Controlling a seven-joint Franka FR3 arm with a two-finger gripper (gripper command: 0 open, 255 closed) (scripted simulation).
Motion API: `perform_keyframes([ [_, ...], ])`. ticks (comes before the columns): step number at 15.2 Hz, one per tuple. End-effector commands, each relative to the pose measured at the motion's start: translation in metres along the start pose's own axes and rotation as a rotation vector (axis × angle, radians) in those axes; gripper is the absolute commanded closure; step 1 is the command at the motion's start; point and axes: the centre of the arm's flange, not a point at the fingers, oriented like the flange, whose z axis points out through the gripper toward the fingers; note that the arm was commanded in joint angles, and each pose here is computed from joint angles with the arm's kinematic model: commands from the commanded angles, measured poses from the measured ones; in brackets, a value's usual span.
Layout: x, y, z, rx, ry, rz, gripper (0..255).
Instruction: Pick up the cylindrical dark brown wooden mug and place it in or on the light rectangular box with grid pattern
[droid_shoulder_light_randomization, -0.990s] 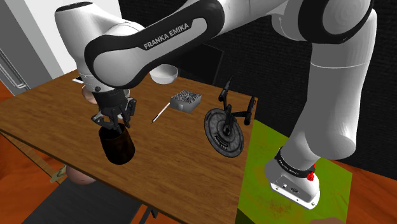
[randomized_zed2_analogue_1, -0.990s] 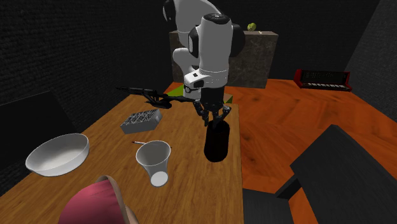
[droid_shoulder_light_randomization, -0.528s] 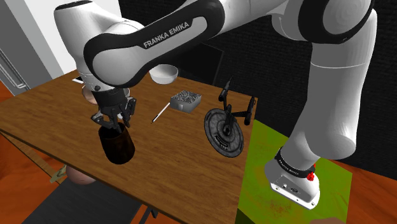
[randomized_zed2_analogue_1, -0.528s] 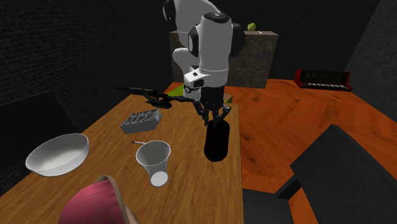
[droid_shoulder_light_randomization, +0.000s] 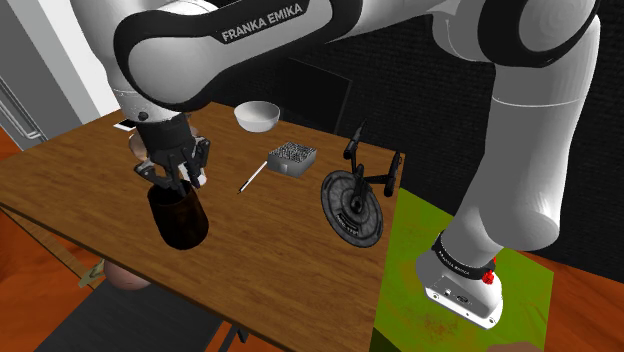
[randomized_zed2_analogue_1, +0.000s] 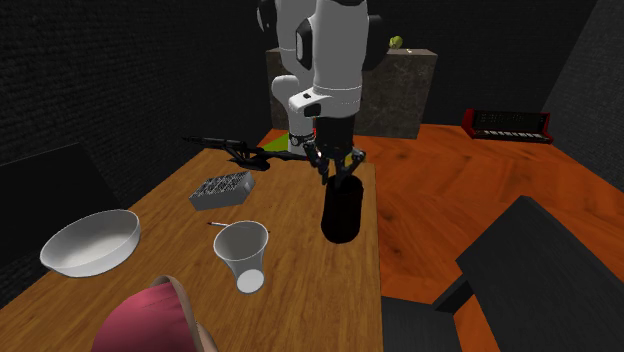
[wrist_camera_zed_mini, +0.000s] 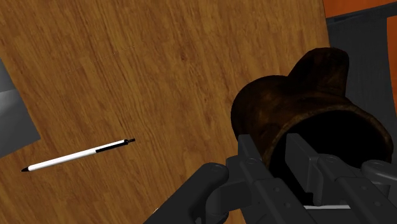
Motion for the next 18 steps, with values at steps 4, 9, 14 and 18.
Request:
perform_keyframes([
  [4, -0.001, 0.001, -0.028, 0.0, 0.0, 0.0, 255],
  [9, -0.002, 0.001, -0.055, 0.0, 0.0, 0.0, 255],
  [14, -0.003, 0.002, -0.081, 0.0, 0.0, 0.0, 255],
  [18, -0.003, 0.002, -0.102, 0.0, 0.0, 0.0, 255],
])
